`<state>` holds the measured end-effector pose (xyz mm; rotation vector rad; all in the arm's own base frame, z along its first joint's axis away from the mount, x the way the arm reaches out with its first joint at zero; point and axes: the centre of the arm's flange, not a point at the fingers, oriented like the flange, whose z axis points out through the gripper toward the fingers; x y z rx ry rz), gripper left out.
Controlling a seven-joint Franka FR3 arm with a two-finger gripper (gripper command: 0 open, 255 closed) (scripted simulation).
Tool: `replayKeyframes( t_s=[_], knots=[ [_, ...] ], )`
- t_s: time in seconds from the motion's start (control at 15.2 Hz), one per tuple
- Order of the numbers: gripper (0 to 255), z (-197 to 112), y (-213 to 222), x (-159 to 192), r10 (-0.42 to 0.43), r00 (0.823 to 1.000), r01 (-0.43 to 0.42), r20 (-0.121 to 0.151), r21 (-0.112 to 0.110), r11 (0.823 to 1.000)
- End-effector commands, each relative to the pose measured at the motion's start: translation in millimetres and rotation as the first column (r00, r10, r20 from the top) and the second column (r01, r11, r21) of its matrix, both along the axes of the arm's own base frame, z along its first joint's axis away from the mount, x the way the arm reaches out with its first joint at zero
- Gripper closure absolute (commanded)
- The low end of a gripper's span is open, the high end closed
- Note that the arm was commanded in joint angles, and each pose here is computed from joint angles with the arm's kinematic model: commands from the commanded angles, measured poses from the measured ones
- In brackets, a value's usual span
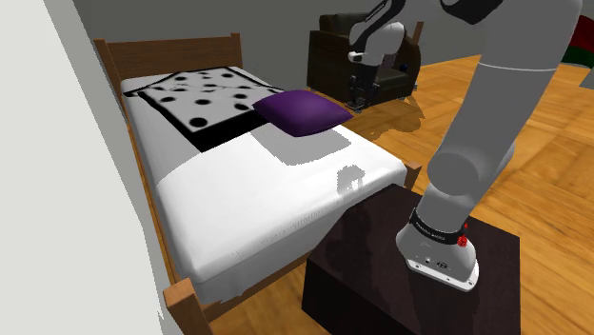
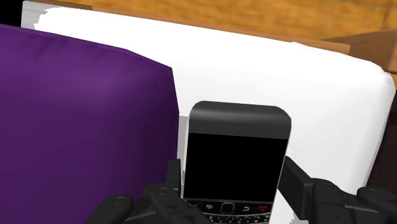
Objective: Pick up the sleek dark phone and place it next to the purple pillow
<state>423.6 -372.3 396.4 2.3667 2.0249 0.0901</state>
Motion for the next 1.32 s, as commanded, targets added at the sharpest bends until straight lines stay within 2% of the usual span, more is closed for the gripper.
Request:
replayKeyframes(
  t_s=[0.0, 1.25],
  knots=[
    [255, -10.7, 0.9, -0.4, 0.000, 1.000, 0.000, 0.001, 0.000, 1.000],
    [255, -111.0, 0.9, -0.4, 0.000, 1.000, 0.000, 0.001, 0.000, 1.000]
  ],
)
